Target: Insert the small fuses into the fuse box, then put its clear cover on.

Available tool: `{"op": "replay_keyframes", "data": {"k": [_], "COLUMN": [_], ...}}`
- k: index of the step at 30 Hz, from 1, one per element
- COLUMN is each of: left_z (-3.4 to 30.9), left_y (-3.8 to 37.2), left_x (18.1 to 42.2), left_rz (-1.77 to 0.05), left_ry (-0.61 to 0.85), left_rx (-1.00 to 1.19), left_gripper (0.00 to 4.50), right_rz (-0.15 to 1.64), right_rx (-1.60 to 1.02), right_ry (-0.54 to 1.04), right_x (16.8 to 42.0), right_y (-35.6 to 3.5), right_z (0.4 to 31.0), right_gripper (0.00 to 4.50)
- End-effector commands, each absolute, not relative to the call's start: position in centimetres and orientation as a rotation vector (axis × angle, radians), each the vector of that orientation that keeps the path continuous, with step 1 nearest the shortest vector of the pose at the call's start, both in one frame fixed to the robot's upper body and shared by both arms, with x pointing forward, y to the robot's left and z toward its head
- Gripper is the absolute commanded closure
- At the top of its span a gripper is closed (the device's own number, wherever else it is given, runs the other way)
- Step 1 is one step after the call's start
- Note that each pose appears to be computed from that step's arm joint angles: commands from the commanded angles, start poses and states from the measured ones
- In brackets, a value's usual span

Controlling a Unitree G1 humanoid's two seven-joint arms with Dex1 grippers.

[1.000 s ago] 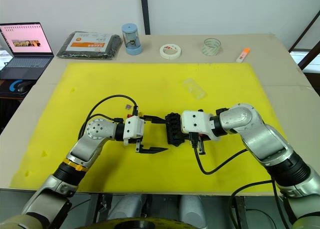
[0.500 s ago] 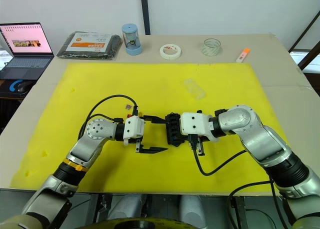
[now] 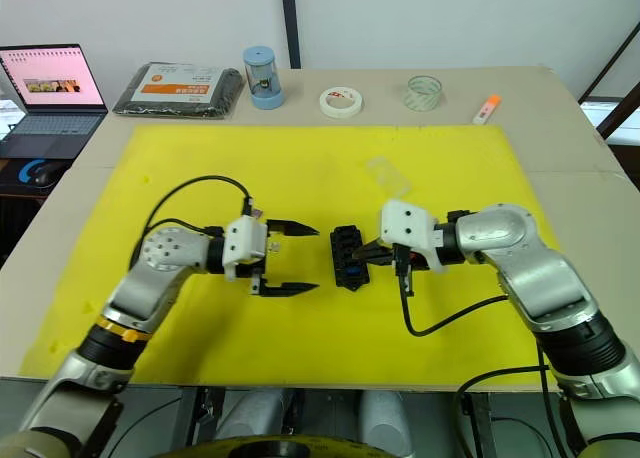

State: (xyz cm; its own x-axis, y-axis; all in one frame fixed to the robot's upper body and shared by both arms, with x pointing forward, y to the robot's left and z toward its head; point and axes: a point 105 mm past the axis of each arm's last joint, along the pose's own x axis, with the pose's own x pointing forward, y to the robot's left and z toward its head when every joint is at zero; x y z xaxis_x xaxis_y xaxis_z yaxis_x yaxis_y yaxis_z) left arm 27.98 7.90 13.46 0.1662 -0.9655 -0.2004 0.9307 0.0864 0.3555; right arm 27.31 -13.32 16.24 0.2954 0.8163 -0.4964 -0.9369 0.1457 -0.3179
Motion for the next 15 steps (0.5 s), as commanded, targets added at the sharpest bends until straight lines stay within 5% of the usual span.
{"op": "replay_keyframes", "data": {"k": [1, 5, 15], "left_z": [15.8, 17.6, 17.7], "left_y": [9.8, 14.6, 26.9], "left_x": [28.4, 30.4, 32.7], "left_rz": [-1.359, -1.209, -0.822], "left_ry": [-0.129, -0.066, 0.098], "left_rx": [0.461, 0.508, 0.570], "left_gripper": [0.00, 0.00, 0.00], "right_rz": [1.221, 1.112, 0.849], "right_rx": [-0.651, -0.702, -0.735], "right_ry": [0.129, 0.070, 0.077], "right_x": [27.5, 28.4, 29.2], "right_y": [-14.4, -17.3, -25.2], "right_z": [18.9, 20.5, 19.6], "right_gripper": [4.48, 3.92, 0.46]}}
